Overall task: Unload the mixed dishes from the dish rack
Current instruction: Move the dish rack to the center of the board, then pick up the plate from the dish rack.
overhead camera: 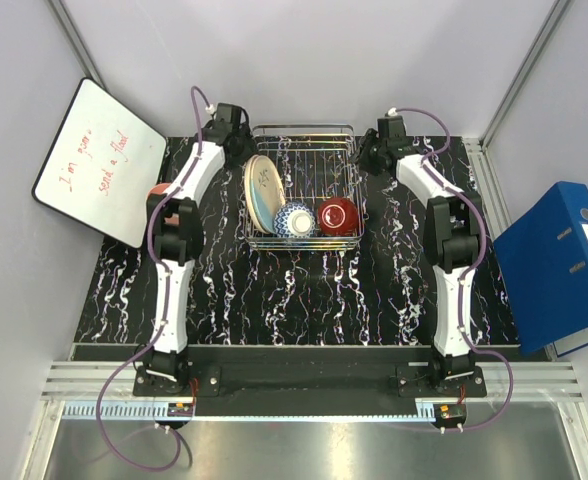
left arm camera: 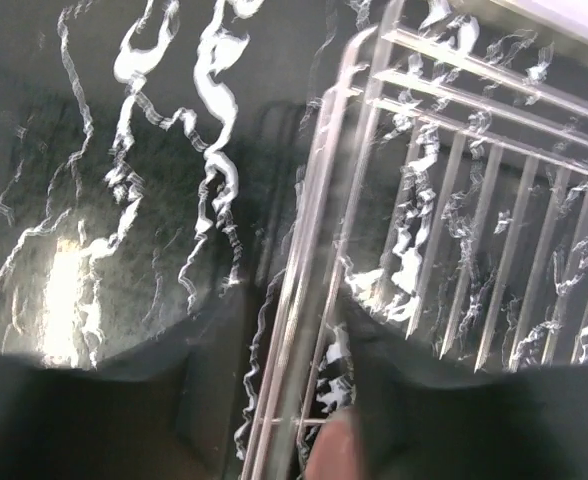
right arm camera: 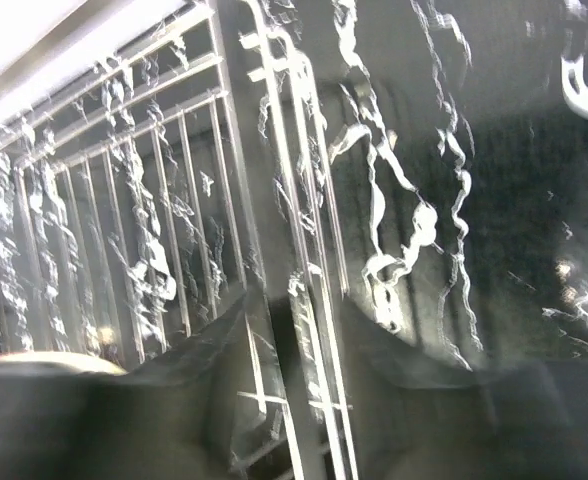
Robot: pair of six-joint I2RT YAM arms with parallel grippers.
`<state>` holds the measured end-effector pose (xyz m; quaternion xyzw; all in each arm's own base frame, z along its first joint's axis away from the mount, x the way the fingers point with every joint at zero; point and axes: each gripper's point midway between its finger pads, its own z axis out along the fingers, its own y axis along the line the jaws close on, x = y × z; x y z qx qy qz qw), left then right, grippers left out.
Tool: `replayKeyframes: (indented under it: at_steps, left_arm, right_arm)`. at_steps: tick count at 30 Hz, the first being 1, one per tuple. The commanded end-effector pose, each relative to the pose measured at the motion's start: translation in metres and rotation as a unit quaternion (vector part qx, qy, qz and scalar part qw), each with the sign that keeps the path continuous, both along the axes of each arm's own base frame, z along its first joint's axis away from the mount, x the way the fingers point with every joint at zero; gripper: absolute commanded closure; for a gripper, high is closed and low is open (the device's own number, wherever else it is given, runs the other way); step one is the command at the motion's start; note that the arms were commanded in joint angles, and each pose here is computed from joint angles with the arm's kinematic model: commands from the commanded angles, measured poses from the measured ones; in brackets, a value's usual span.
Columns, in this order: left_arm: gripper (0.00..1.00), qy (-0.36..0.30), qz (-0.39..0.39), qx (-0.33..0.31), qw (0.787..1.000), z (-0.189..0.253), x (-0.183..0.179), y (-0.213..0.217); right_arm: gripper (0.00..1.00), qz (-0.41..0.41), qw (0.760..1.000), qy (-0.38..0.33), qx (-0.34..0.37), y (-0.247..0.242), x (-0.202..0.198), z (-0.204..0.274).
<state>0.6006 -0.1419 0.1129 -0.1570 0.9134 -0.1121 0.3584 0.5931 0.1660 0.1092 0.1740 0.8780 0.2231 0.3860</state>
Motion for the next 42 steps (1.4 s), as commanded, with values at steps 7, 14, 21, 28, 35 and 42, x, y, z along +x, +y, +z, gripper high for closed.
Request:
replayKeyframes:
  at_steps: [7, 14, 21, 28, 35, 42]
  left_arm:
    - [0.05, -0.058, 0.047, -0.005, 0.997, 0.094, -0.027, 0.023]
    - [0.01, -0.117, 0.075, -0.007, 0.990, 0.165, -0.048, 0.037]
    - [0.01, -0.178, 0.075, -0.023, 0.981, 0.239, -0.090, 0.041]
    - [0.01, -0.192, 0.022, 0.008, 0.981, 0.255, -0.174, 0.015]
    - [0.05, -0.171, -0.053, 0.043, 0.983, 0.208, -0.258, -0.019]
    - [0.01, -0.215, -0.033, 0.064, 0.974, 0.200, -0.297, 0.003]
  right_arm:
    - [0.09, -0.023, 1.000, -0.009, 0.016, -0.009, -0.020, 0.034]
    - [0.00, -0.031, 0.997, -0.072, 0.011, -0.018, -0.030, 0.103]
    - [0.00, -0.022, 0.990, -0.134, 0.045, -0.017, -0.066, 0.195]
    - [0.02, 0.025, 0.988, -0.151, -0.012, 0.002, -0.144, 0.203]
    - [0.05, 0.060, 0.985, -0.157, -0.037, 0.027, -0.240, 0.179]
    - [0.06, 0.053, 0.984, -0.164, -0.047, 0.004, -0.291, 0.159]
